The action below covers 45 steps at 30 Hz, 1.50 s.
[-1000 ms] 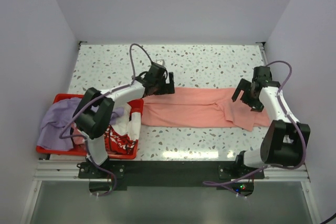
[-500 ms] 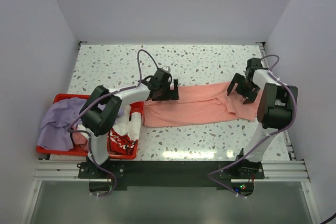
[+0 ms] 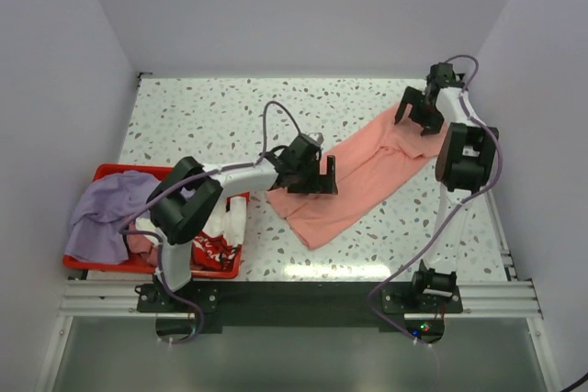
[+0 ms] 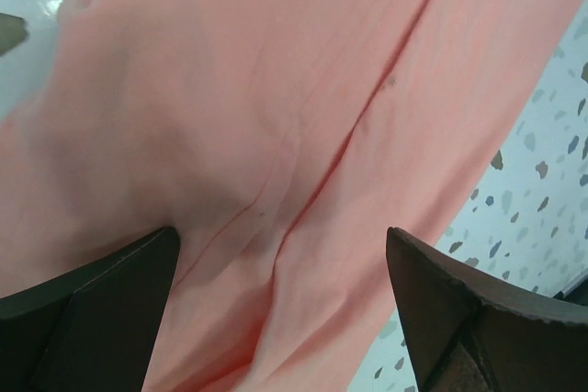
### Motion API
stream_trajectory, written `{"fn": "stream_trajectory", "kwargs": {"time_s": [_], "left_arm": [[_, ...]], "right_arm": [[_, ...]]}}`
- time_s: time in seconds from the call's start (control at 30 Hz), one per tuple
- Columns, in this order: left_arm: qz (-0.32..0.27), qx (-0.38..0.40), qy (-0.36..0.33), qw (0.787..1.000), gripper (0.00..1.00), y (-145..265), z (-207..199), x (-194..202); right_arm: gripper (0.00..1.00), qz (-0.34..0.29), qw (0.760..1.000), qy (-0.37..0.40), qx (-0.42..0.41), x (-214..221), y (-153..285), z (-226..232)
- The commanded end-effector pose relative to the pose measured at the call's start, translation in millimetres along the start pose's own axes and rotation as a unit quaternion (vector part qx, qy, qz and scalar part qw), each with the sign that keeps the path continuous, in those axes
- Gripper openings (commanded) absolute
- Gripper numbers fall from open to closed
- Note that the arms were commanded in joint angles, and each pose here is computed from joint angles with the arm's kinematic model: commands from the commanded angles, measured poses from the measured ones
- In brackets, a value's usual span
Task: Fold and stack the t-shirts
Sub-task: Fold the tshirt
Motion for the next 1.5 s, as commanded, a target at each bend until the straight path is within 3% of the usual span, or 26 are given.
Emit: {"fn": "stream_trajectory", "kwargs": {"time_s": [0.0, 0.27, 0.67, 1.07, 1.33, 1.47], "left_arm": [[0.047, 0.015, 0.019, 0.999, 1.0, -6, -9, 22], [0.051, 0.044, 0.021, 0.998, 1.0, -6, -30, 49], [0.078, 0.045, 0.005, 0.996, 1.0, -16, -45, 91], [0.053, 0.019, -0.014, 0.998, 1.0, 2, -60, 103], [-0.002, 0.003, -0.044, 0.999, 1.0, 37, -73, 98], [-0.03, 0.004, -0.057, 0.998, 1.0, 62, -77, 94]], "right_arm": [[0.99, 0.056, 0.996, 0.045, -0.051, 15, -55, 26], [0.99, 0.041, 0.991, 0.082, -0.099, -1, -66, 77], [0.99, 0.058, 0.968, 0.191, -0.15, 28, -64, 173], [0.99, 0.027, 0.966, 0.183, -0.181, 37, -61, 221], [0.99, -0.052, 0.968, 0.176, -0.174, 3, -1, 228], [0.99, -0.122, 0.958, 0.173, -0.195, -22, 65, 235]]}}
Point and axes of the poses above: each gripper's point midway between its finger pads, its own y axis back along the fingers, its own z axis along the line the jaws close on, x = y × z, the point moved 10 cm from there along y, back along the fingers, and after that the axes turned 9 degrees about y, right-handed, at the moved point
